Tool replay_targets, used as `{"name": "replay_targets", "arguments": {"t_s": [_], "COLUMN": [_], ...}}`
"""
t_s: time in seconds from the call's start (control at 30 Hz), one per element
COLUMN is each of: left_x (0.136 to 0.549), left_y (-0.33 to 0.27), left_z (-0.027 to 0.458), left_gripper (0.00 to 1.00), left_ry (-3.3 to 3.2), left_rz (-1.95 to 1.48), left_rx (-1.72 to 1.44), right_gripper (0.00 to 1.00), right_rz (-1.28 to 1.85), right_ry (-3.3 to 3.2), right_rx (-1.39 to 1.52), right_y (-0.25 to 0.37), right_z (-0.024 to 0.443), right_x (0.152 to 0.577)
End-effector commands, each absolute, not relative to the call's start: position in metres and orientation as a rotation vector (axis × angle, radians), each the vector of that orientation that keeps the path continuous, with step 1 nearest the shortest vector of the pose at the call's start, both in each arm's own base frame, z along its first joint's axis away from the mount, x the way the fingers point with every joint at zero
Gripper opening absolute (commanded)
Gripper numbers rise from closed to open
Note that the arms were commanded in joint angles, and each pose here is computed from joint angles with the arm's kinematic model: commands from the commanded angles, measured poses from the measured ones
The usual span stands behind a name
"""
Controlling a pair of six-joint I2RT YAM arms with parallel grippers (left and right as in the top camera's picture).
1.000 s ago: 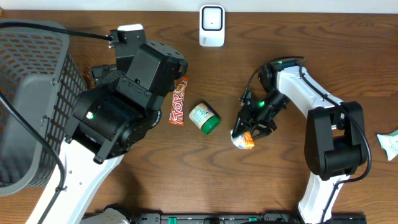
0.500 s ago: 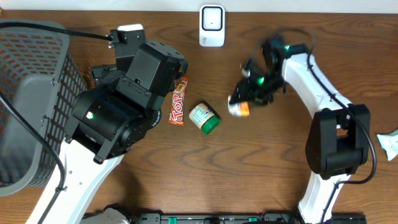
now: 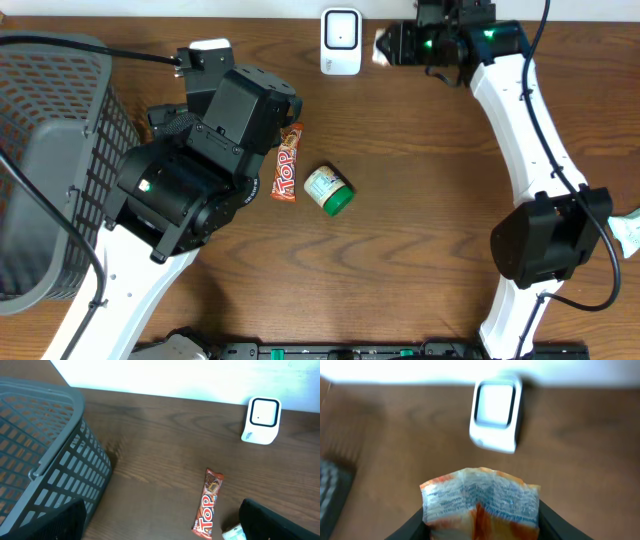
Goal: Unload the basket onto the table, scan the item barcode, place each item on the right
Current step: 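Hold the tissue pack in front of the scanner with the right gripper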
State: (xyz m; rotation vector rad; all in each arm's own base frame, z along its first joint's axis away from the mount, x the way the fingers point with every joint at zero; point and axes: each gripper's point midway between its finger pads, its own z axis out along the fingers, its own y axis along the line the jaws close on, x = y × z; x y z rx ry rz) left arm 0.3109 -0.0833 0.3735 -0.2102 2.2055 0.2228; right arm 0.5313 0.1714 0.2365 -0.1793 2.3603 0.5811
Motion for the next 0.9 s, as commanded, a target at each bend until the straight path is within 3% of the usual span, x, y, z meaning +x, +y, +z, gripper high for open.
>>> {"name": "replay_targets", "arguments": {"t_s": [0.0, 0.2, 0.53, 0.87], "left_x": [0.311, 0.311, 0.311, 0.311], "left_y": [-0.079, -0.079, -0.079, -0.079], "left_z": [0.377, 0.377, 0.377, 0.377], "left_gripper": [0.98, 0.98, 0.98, 0.98], "left_ry": [2.193, 2.193, 2.193, 2.193], "left_rz": [0.240, 0.240, 0.240, 0.240], "left_rx": [-0.218, -0.217, -0.218, -0.217], "right_gripper": [0.45, 0.45, 0.45, 0.45], "right_rz": [0.444, 0.278, 0.264, 0.289], "right_ry": [2.278, 2.067, 1.861, 1.770], "right_rx": [-0.140, -0.267, -0.301, -0.291], "right_y": [0.170, 0.197, 0.232, 0.251], "right_z": [0.246, 0.255, 0.202, 0.150], "right_x": [0.551, 0.589, 0.649, 0.671]}}
